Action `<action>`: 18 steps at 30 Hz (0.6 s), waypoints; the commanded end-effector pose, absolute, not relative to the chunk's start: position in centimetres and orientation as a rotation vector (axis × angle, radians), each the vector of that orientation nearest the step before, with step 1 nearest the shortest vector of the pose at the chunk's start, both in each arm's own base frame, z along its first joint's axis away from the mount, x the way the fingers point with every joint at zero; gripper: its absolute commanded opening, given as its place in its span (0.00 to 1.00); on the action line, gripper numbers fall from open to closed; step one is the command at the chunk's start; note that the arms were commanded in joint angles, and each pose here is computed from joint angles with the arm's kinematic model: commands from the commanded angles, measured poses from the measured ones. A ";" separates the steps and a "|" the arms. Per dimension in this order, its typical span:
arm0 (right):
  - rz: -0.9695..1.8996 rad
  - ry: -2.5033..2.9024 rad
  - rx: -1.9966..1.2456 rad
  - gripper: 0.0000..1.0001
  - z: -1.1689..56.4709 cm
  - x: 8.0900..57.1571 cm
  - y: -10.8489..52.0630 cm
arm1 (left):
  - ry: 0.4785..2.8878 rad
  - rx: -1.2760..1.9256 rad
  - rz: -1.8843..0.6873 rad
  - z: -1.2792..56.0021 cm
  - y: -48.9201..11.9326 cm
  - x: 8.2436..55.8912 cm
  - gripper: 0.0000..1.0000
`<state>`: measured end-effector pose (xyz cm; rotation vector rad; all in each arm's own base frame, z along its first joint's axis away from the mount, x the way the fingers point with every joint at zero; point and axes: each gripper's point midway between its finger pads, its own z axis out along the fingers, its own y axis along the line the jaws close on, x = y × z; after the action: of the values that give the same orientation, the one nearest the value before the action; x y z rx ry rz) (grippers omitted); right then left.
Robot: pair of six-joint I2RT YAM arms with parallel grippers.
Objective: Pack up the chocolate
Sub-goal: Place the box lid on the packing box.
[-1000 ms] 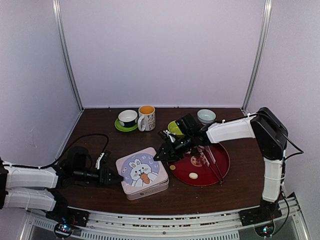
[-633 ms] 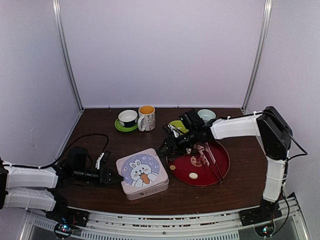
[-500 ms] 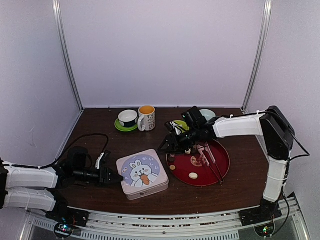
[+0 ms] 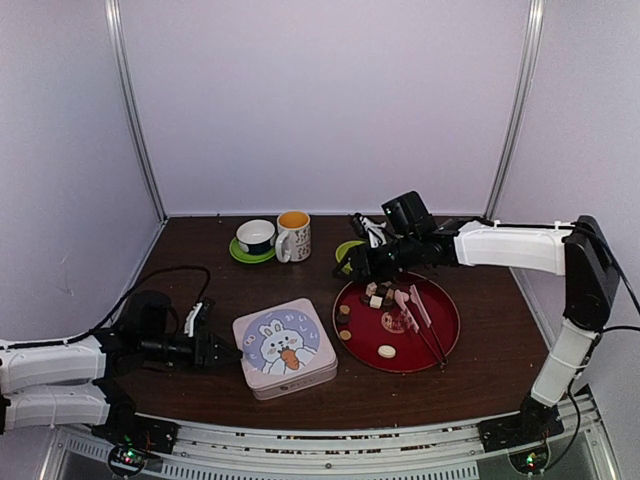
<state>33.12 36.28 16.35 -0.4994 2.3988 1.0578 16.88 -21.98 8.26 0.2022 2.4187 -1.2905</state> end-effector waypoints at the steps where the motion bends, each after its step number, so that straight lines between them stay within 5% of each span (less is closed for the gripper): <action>1: 0.828 2.295 -0.533 0.57 19.0 33.5 34.5 | 2.377 0.213 -1.247 9.3 -21.8 17.5 0.50; 4: 0.757 2.216 -0.578 0.59 21.1 32.7 34.6 | 2.377 0.207 -1.237 9.1 -21.7 17.6 0.50; 9: 0.718 2.128 -0.505 0.99 23.9 32.7 33.3 | 2.370 0.204 -1.230 9.1 -21.6 17.7 0.50; 18: 0.838 1.970 -0.371 1.00 25.7 31.6 30.1 | 2.360 0.217 -1.218 9.1 -21.5 17.7 0.50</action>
<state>30.98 30.62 24.31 -0.4445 2.0484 0.7638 17.39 -21.39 8.44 0.1796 2.4004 -1.2342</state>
